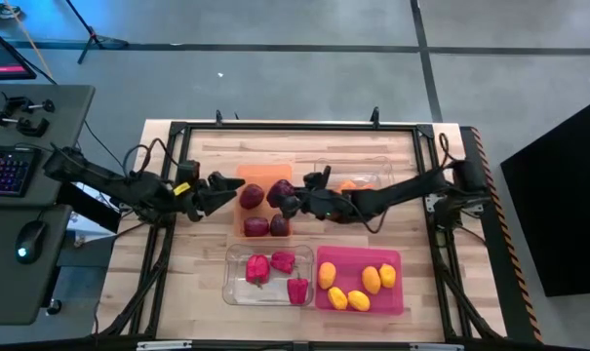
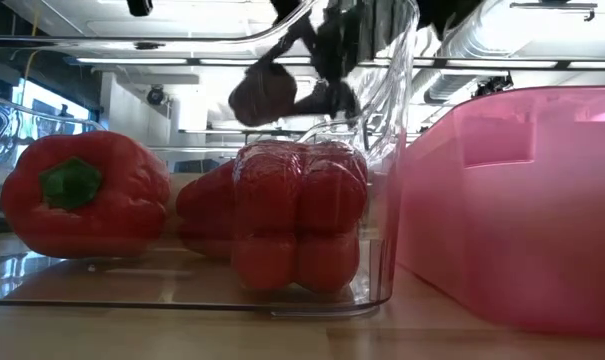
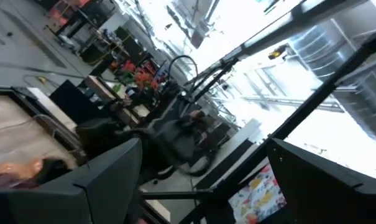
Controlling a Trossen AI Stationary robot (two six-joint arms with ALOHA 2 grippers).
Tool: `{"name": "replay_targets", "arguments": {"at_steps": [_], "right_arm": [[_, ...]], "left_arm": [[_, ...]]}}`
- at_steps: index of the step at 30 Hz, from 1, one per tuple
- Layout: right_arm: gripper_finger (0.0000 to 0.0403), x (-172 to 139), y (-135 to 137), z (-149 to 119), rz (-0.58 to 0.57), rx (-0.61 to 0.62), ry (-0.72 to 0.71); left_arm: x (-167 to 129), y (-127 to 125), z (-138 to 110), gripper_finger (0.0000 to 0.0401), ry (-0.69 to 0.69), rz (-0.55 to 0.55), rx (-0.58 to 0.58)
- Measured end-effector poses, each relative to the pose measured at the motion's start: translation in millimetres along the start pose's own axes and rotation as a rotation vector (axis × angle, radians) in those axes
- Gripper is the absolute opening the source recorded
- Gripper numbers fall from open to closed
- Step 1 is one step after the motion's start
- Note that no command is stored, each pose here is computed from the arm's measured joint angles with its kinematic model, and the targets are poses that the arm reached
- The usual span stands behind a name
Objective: Sort produce into baskets
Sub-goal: Put the apple into the orange bin
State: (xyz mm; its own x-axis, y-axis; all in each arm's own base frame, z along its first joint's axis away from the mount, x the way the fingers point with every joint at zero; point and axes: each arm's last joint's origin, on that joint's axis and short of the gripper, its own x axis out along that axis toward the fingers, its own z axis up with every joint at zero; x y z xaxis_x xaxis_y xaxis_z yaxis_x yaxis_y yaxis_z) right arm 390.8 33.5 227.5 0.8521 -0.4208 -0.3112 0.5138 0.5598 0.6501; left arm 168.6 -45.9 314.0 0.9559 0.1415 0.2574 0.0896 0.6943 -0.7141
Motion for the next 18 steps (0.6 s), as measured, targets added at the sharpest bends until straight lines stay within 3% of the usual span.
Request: {"name": "replay_targets", "arguments": {"at_steps": [6, 12, 18], "right_arm": [[0.0281, 14, -13, -7, -0.030, 0.056, 0.054], [0.0281, 20, -12, 9, 0.027, 0.079, -0.024], [0.0291, 27, -20, 19, 0.010, 0.087, -0.030]], "left_arm": [[-2, -2, 3, 0.0335, 0.007, -0.041, 0.070], [-15, -10, 19, 0.0335, -0.025, -0.133, 0.131], [-34, -14, 38, 0.0335, -0.093, -0.173, 0.213]]}}
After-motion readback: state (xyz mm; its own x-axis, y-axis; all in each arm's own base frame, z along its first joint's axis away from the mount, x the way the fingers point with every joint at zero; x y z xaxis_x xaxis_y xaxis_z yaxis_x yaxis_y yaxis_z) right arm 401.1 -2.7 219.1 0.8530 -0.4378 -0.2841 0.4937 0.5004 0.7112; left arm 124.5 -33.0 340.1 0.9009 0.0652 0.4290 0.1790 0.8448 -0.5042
